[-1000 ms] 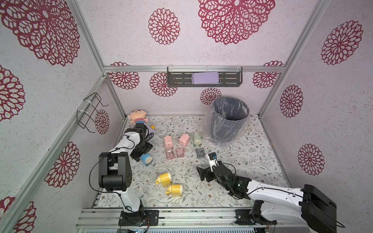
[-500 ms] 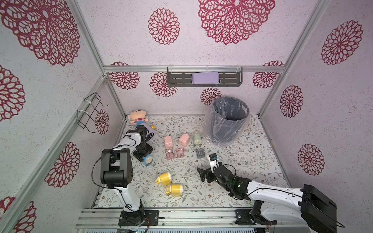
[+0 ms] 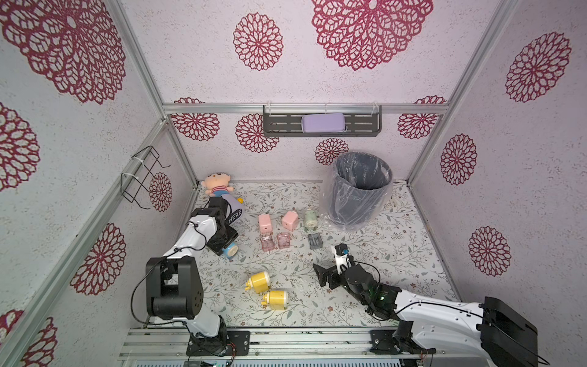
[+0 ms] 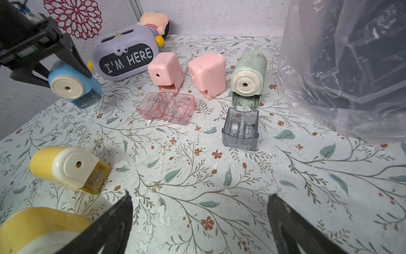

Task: Take out the pencil sharpener tray and clean the shavings
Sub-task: Pick up the pencil sharpener from the center of the board.

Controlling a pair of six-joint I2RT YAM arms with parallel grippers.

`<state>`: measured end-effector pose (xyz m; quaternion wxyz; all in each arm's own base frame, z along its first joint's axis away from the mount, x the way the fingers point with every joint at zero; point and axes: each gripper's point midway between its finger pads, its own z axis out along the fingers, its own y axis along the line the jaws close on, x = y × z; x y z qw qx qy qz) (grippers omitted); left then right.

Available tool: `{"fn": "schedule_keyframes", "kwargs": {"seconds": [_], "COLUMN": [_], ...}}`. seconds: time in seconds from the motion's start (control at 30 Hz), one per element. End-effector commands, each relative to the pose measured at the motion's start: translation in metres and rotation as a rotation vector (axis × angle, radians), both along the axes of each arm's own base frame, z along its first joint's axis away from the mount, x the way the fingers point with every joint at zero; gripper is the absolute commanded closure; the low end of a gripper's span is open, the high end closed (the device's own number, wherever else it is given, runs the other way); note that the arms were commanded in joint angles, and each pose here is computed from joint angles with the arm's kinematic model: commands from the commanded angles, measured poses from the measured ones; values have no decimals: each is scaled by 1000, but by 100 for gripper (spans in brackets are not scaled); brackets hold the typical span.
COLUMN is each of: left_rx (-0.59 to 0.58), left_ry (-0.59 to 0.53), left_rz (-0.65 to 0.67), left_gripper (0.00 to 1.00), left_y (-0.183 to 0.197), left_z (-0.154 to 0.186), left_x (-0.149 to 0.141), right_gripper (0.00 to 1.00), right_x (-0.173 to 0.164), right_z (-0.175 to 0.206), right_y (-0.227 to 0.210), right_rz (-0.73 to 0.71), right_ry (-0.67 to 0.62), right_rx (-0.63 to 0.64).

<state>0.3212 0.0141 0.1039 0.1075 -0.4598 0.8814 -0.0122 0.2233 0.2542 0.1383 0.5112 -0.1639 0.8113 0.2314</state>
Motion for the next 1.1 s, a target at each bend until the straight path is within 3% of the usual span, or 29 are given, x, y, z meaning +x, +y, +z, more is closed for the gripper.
{"fn": "schedule_keyframes", "kwargs": {"seconds": [0.0, 0.3, 0.5, 0.8, 0.87, 1.07], "left_rx": [20, -76, -178, -325, -332, -343], "left_ry": [-61, -181, -159, -87, -60, 9], "left_rz": [-2, -71, -105, -92, -68, -38], "left_gripper": [71, 74, 79, 82, 88, 89], "left_y": [-6, -61, -92, -128, -128, -130], "left_z": [33, 83, 95, 99, 98, 97], "left_x": [-4, -9, -16, -23, -25, -33], "right_gripper": [1, 1, 1, 1, 1, 3], "right_x": [7, 23, 23, 12, 7, 5], "right_z": [28, 45, 63, 63, 61, 61], "right_y": [9, 10, 20, 62, 74, 106], "right_rz": [21, -48, -16, 213, 279, 388], "right_ry": [-75, -135, -177, -210, -213, -237], "right_rx": [29, -3, 48, -34, -42, -48]}}
